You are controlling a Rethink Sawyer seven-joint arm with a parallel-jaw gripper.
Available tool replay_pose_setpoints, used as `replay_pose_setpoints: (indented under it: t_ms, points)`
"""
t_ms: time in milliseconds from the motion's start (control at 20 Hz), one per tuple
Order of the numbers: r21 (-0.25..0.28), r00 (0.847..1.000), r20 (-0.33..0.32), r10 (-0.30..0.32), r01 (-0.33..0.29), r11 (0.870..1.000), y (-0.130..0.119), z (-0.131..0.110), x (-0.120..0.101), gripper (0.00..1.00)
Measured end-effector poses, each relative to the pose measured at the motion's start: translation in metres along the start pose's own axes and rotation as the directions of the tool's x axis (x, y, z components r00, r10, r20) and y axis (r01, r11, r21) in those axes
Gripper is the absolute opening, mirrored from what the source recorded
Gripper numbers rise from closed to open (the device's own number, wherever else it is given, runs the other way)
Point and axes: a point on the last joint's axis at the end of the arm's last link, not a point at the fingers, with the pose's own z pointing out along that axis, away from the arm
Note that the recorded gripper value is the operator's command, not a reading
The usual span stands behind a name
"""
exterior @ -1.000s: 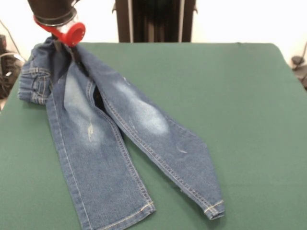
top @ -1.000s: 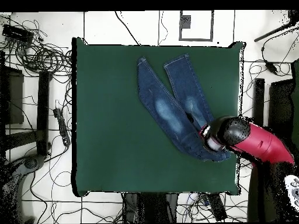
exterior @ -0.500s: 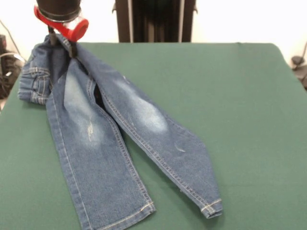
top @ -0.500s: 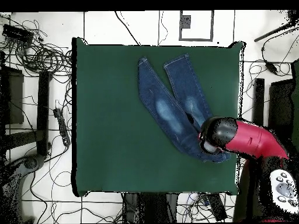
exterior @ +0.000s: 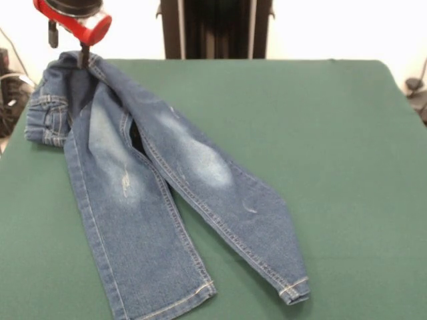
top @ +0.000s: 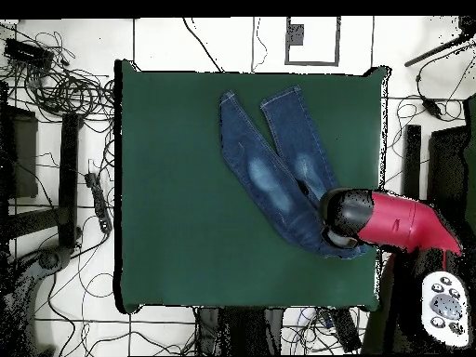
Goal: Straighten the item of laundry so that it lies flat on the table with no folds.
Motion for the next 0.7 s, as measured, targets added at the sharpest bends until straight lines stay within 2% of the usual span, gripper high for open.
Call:
replay_pose_setpoints:
  t_ms: [350,700]
  points:
    - [-0.006,0.999,0.025,0.026,-0.026,1.000,-0.015,0.004,-0.008,1.00]
    - [-0.034,0.996,0.067,0.055,-0.052,0.998,-0.026,0.028,-0.017,1.00]
